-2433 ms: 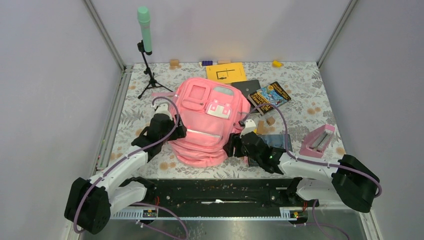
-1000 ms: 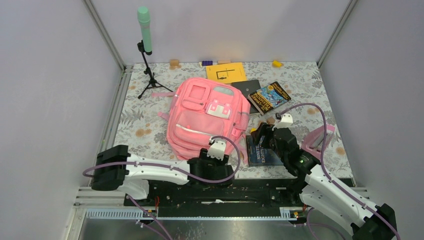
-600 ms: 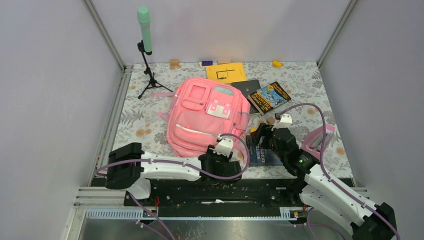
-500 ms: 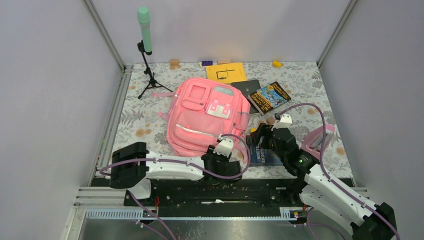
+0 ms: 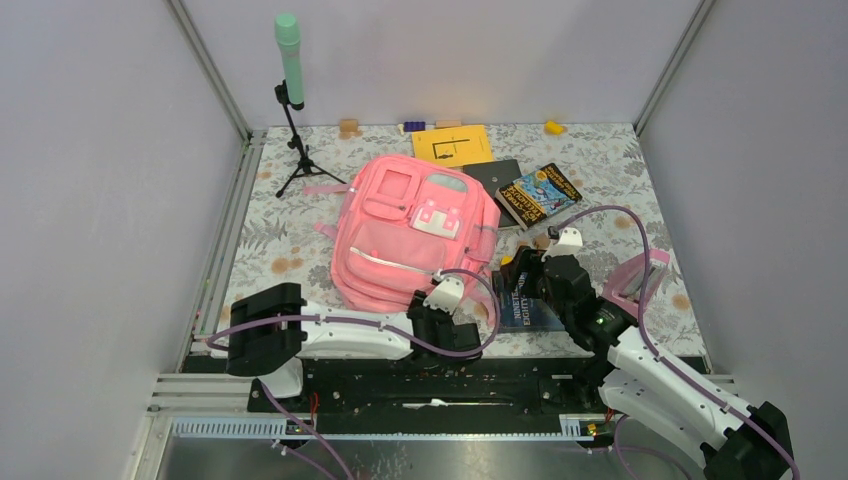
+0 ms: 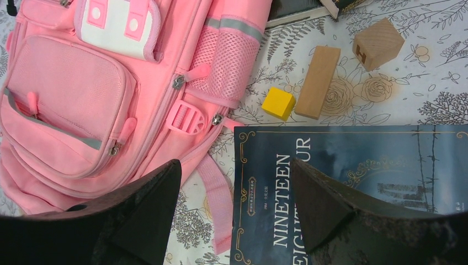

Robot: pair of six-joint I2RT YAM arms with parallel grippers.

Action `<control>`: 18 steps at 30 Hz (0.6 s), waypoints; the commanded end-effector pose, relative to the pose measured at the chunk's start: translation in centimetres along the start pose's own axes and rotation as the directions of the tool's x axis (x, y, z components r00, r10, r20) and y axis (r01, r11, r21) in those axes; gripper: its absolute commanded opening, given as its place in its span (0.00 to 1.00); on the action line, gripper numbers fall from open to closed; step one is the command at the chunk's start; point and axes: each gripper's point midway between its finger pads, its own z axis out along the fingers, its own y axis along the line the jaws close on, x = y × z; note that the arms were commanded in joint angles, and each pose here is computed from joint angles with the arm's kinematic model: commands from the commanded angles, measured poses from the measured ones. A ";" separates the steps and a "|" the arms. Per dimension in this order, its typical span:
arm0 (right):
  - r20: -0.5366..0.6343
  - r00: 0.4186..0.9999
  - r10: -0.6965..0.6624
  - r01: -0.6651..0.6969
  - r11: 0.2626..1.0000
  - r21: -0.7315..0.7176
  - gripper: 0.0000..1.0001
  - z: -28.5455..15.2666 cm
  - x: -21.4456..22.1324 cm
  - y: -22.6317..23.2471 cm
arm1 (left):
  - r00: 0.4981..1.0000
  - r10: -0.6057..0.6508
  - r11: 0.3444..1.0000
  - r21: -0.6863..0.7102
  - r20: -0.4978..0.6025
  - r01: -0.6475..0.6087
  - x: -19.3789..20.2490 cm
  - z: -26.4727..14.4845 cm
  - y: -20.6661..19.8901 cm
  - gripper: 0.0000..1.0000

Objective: Pack the student bag
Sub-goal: Unzip the student bag at the center of the board.

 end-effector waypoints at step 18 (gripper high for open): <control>0.016 0.997 -0.072 0.073 0.952 -0.298 0.71 -0.9 0.5 4.5 | 0.997 -0.043 0.999 -0.029 0.063 0.045 -3.2 -2.3 3.1 0.00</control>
